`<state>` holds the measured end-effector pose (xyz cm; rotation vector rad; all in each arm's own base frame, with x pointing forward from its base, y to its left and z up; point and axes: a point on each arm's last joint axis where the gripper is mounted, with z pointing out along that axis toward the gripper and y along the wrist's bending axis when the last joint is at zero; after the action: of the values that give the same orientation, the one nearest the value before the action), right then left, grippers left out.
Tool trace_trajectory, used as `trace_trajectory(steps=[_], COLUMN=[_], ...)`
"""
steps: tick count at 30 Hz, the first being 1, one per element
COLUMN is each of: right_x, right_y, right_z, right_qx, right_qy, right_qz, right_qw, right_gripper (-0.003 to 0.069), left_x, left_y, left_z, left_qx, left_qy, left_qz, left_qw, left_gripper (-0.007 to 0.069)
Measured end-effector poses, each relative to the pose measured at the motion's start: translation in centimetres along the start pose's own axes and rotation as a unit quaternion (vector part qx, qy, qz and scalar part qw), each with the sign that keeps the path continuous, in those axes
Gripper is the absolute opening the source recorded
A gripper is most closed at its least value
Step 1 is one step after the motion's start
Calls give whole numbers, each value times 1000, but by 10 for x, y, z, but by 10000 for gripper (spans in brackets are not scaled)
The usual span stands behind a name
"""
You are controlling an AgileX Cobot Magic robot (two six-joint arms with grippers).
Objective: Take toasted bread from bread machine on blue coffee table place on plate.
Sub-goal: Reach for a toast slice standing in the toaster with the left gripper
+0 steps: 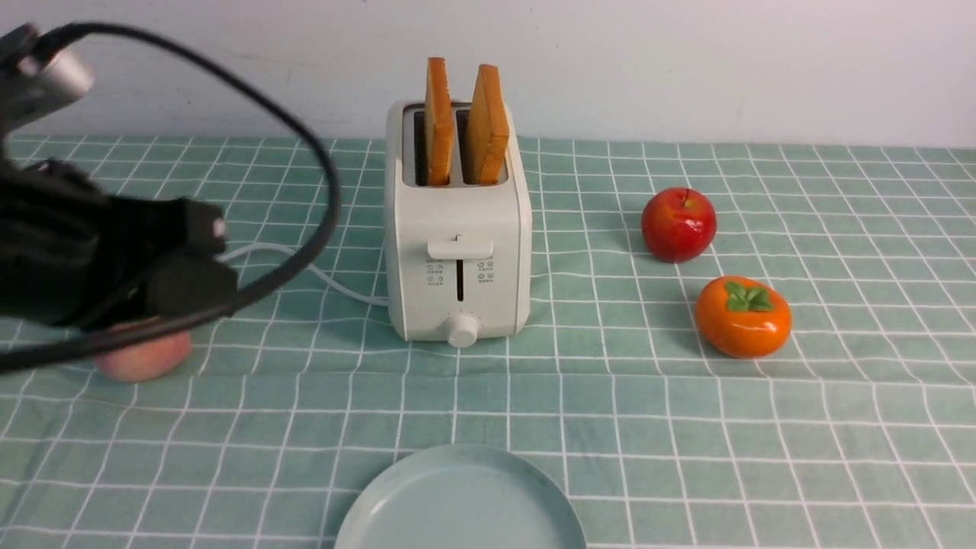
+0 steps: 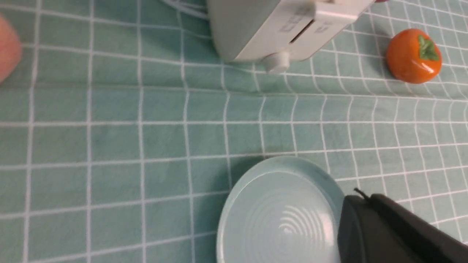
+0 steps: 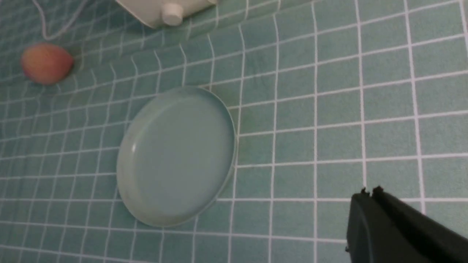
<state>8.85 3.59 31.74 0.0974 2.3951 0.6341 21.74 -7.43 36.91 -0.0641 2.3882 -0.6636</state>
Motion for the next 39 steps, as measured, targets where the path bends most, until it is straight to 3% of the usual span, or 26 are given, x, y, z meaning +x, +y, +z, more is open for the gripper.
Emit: trace_trajectory(steps=[3,9,15,20,23,26,30,34,37,39], right_x=[-2,-1,1,3,5,5,5,5,4,4], right_y=[-1,5,7,10,11,12,12,12,11,10], right_z=[7,4,0,-3,-6,-7,-7,-7,-7,-7], right_qx=[-7,-33,-41,-52,-52,-52,-52,-52,-47,-45], right_qy=[31,19,10,-1,-10,-13,-13,-14,-17,-17], right_qz=[-23,-50,-52,-53,-57,-58,-58,-61,-69,-71], right_qw=[999,998,998,997,997,997,997,997,996,996], right_gripper=[-8,-3,-1,0,1,1,1,1,3,4], left_x=[-23,-82,-123,-141,-149,-151,-149,-147,-144,-144], left_y=[-18,-52,-69,-74,-74,-69,-61,-50,-43,-42], left_z=[17,60,107,134,159,181,202,221,234,233], left_qx=[-15,-98,-117,-100,-81,-78,-98,-125,-143,-147], left_qy=[36,43,16,-18,-54,-73,-72,-74,-67,-65], left_qz=[8,44,54,58,62,70,77,84,86,84], left_qw=[999,993,992,993,993,992,990,986,984,983], left_gripper=[-14,-14,9,137,311,436,485,479,365,204])
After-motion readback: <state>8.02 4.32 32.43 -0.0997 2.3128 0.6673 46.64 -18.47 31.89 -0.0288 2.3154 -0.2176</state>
